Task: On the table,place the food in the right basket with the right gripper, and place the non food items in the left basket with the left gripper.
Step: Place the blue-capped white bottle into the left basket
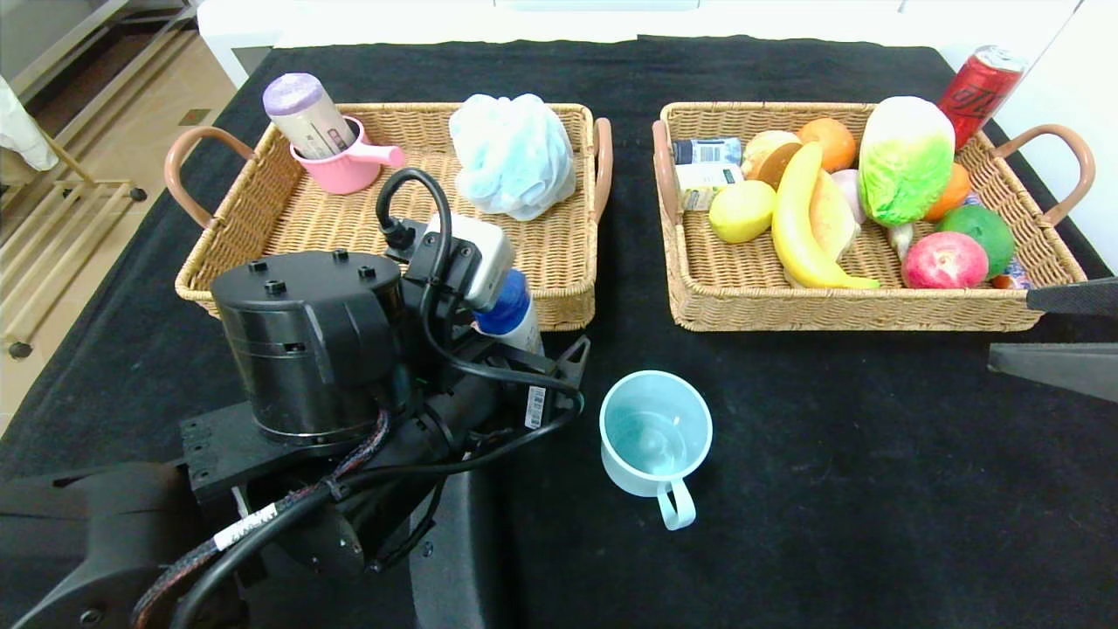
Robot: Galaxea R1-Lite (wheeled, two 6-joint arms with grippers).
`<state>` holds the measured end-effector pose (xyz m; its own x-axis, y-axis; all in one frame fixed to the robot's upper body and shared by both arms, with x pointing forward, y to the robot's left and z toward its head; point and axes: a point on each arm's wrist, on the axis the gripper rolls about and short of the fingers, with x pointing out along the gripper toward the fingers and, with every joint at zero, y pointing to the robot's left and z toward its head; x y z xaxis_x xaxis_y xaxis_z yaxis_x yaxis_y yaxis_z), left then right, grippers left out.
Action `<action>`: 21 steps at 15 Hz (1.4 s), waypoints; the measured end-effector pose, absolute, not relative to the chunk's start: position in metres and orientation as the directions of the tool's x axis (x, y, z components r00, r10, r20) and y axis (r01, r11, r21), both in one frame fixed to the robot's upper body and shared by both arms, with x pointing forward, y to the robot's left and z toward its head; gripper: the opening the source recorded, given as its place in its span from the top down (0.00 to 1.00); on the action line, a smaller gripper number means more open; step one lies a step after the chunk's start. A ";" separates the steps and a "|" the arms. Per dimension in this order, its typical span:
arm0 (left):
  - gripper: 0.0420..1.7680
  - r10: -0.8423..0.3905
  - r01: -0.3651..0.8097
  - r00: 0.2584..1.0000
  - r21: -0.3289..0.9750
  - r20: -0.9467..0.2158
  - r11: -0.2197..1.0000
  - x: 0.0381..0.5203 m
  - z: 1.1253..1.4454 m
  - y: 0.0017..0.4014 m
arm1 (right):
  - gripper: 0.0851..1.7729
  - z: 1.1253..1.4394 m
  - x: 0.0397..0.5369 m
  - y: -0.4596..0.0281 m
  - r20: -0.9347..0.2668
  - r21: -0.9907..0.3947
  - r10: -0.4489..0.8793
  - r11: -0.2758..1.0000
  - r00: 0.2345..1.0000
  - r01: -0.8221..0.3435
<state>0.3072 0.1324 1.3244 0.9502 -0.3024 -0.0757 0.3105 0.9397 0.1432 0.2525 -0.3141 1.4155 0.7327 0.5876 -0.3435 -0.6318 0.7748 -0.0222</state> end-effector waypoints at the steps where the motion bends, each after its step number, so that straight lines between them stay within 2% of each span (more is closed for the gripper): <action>1: 0.03 -0.297 0.305 0.952 0.144 -0.076 0.941 0.308 1.324 0.132 | 0.04 1.415 0.252 -0.314 -0.344 -0.022 0.588 0.775 0.732 -0.632; 3: 0.05 -0.293 0.302 0.953 0.145 -0.078 0.942 0.308 1.323 0.132 | 0.04 1.415 0.253 -0.314 -0.345 -0.021 0.588 0.775 0.732 -0.632; 5: 0.26 -0.295 0.304 0.952 0.145 -0.079 0.942 0.308 1.323 0.132 | 0.04 1.415 0.254 -0.314 -0.347 -0.019 0.587 0.775 0.731 -0.632; 7: 0.42 -0.296 0.305 0.952 0.146 -0.080 0.941 0.308 1.323 0.132 | 0.04 1.414 0.254 -0.314 -0.349 -0.018 0.588 0.775 0.730 -0.632; 11: 0.66 -0.299 0.308 0.951 0.147 -0.081 0.940 0.308 1.322 0.132 | 0.04 1.413 0.254 -0.314 -0.351 -0.016 0.588 0.774 0.729 -0.632; 21: 0.66 -0.305 0.311 0.950 0.141 -0.068 0.940 0.305 1.328 0.134 | 0.04 1.413 0.254 -0.314 -0.352 -0.016 0.588 0.774 0.728 -0.632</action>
<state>0.3052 0.1335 1.3281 0.9500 -0.3046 -0.0682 0.3114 0.9398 0.1407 0.2536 -0.3139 1.4128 0.7284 0.5876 -0.3524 -0.6324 0.7745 -0.0158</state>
